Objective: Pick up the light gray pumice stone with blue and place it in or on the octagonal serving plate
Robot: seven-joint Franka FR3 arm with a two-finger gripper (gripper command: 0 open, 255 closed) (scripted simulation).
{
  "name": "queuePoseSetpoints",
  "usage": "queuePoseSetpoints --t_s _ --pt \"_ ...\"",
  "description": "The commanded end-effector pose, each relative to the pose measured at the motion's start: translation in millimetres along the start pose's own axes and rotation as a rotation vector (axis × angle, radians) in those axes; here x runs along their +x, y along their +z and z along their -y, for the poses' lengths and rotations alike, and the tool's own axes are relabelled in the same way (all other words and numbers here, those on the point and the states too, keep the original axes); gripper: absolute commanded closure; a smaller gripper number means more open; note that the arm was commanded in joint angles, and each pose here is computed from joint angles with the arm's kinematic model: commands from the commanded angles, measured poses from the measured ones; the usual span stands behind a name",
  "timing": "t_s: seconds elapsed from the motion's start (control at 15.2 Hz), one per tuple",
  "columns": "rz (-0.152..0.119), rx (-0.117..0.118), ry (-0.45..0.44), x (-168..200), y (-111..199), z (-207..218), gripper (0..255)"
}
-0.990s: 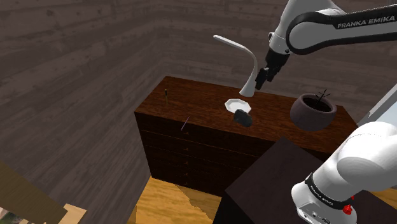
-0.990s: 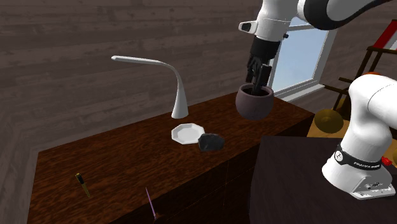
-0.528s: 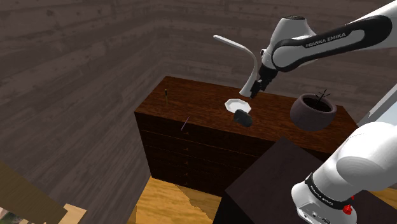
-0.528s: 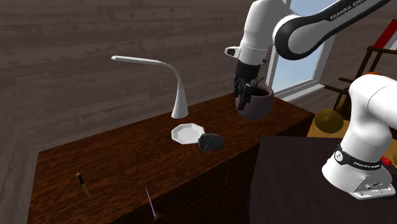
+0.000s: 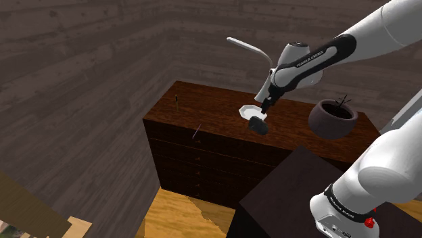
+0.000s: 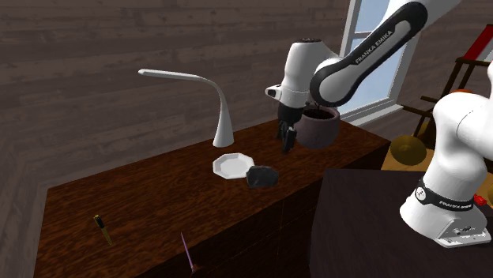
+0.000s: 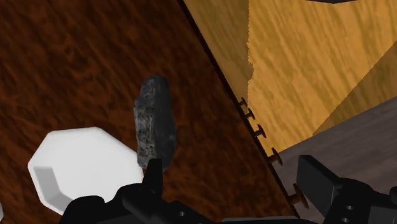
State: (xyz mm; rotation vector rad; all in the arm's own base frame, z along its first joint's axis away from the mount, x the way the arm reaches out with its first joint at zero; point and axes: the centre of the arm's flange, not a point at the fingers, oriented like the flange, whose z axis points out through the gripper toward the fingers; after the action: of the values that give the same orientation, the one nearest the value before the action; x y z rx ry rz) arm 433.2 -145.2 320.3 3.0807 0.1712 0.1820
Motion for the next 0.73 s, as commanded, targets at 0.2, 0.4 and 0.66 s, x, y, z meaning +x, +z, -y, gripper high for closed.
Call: queuePoseSetpoints --t_s 0.2,0.4,0.66 --pt "0.002 0.008 -0.022 13.3 58.9 -28.1 0" --pt "0.004 0.013 -0.034 20.6 95.2 -43.3 0" --pt "0.007 0.020 -0.051 30.5 143.7 -63.0 0"
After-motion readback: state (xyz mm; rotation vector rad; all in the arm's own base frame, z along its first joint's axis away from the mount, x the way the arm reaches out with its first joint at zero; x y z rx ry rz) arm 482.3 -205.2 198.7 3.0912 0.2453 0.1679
